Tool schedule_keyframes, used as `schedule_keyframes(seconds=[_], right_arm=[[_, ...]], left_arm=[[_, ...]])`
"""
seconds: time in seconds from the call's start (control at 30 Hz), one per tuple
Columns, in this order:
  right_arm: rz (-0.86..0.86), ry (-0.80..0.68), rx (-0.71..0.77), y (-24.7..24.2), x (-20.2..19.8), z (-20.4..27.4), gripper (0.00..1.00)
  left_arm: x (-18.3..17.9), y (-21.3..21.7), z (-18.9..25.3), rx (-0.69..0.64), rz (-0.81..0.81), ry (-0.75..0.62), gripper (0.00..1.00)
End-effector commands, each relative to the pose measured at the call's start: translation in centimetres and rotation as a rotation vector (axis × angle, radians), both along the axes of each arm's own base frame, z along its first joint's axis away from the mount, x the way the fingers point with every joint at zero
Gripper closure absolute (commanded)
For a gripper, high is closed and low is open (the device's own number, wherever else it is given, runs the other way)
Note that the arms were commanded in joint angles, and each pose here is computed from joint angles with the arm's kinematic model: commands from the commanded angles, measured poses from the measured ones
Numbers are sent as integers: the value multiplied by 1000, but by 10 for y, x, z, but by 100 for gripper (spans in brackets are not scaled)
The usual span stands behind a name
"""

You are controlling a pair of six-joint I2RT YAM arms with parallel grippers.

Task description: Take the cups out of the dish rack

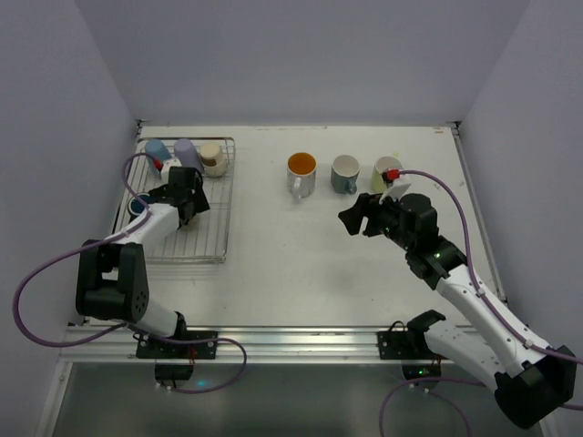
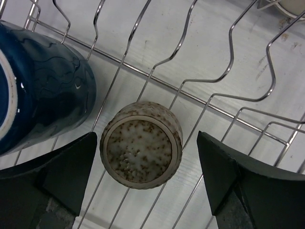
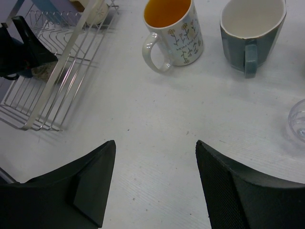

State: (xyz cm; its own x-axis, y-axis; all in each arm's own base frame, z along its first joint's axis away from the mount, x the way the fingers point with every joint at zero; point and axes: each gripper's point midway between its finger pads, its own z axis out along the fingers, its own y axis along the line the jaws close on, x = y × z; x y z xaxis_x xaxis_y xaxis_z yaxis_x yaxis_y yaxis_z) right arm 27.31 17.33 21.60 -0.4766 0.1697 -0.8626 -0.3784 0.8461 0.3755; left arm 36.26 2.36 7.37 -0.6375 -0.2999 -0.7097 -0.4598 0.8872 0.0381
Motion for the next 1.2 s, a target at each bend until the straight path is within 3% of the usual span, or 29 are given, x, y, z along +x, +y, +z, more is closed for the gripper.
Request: schedule_keyframes(seconds=[0.0,0.37,0.5,0.57,0.63,0.77,0.93,1.17], right_arm=[[18,-46,39,4,-1,15,30],[23,-55,50,4,-4,18,29],[45,-65,67,8,-6,22,26],[56,-67,82,11,-6,27,22],[88,-61,129,19,-9,35,11],[238,-126,340,53,-23,85,3],[388,-121,495,104,-44,110,7],[480,-99,556,174,-49,107,13]], left_arm=[[24,15,19,23,77,-104,11],[4,-1,4,-96,66,-112,46],[3,-8,32,-142,50,-202,59],[2,-15,58,-181,17,-278,60],[-2,-22,76,-215,-18,-331,62],[-23,-36,117,-284,-95,-479,63],[-47,-65,142,-408,-233,-584,67],[-89,-136,178,-742,-567,-718,67]])
